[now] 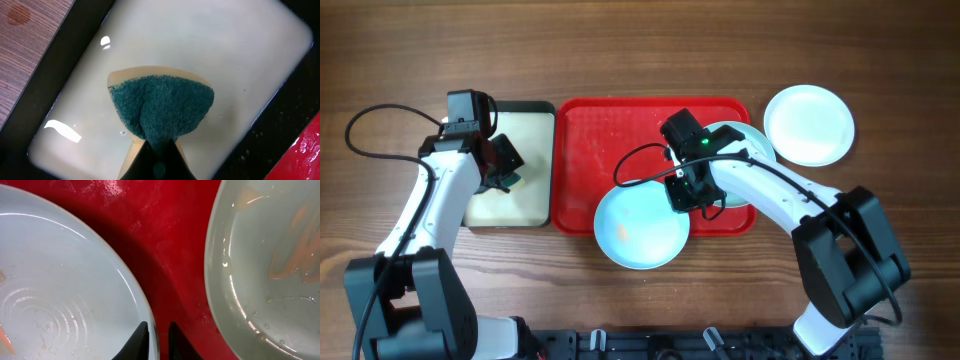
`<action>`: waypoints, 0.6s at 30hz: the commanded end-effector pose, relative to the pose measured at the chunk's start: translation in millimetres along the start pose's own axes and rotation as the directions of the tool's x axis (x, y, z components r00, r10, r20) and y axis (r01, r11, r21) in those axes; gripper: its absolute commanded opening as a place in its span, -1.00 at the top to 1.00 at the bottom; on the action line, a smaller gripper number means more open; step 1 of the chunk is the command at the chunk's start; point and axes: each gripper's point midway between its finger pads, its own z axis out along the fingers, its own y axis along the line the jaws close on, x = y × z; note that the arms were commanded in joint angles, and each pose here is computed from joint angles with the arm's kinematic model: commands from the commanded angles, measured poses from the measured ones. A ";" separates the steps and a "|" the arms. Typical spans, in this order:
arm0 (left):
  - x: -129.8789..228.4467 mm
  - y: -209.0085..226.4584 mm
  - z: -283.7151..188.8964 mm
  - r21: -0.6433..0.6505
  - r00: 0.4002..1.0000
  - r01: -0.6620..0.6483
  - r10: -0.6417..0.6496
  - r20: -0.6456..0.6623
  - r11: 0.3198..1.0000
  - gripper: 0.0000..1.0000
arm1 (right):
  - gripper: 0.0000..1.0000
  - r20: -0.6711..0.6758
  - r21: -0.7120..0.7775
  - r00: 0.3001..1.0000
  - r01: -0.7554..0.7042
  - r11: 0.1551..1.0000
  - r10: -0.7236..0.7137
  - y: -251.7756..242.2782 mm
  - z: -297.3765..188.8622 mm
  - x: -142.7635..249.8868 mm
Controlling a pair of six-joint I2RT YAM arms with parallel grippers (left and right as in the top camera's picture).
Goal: Clean dirty plates on tray and stack at the side
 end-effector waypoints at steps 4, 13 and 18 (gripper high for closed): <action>3.0 1.8 1.1 -0.010 1.000 -0.013 0.013 -0.002 1.000 0.92 | 0.72 -0.054 -0.019 0.998 -0.021 1.000 0.020 2.6 7.3 11.1; 2.6 1.5 1.1 -0.009 1.000 -0.012 0.012 -0.001 1.000 0.92 | 0.91 -0.042 -0.025 0.999 -0.019 1.000 0.018 3.9 7.4 7.9; 1.4 0.9 1.1 -0.007 1.000 -0.012 0.012 0.004 1.000 0.92 | 0.91 0.128 -0.085 0.989 -0.066 0.994 0.076 16.3 4.8 -35.3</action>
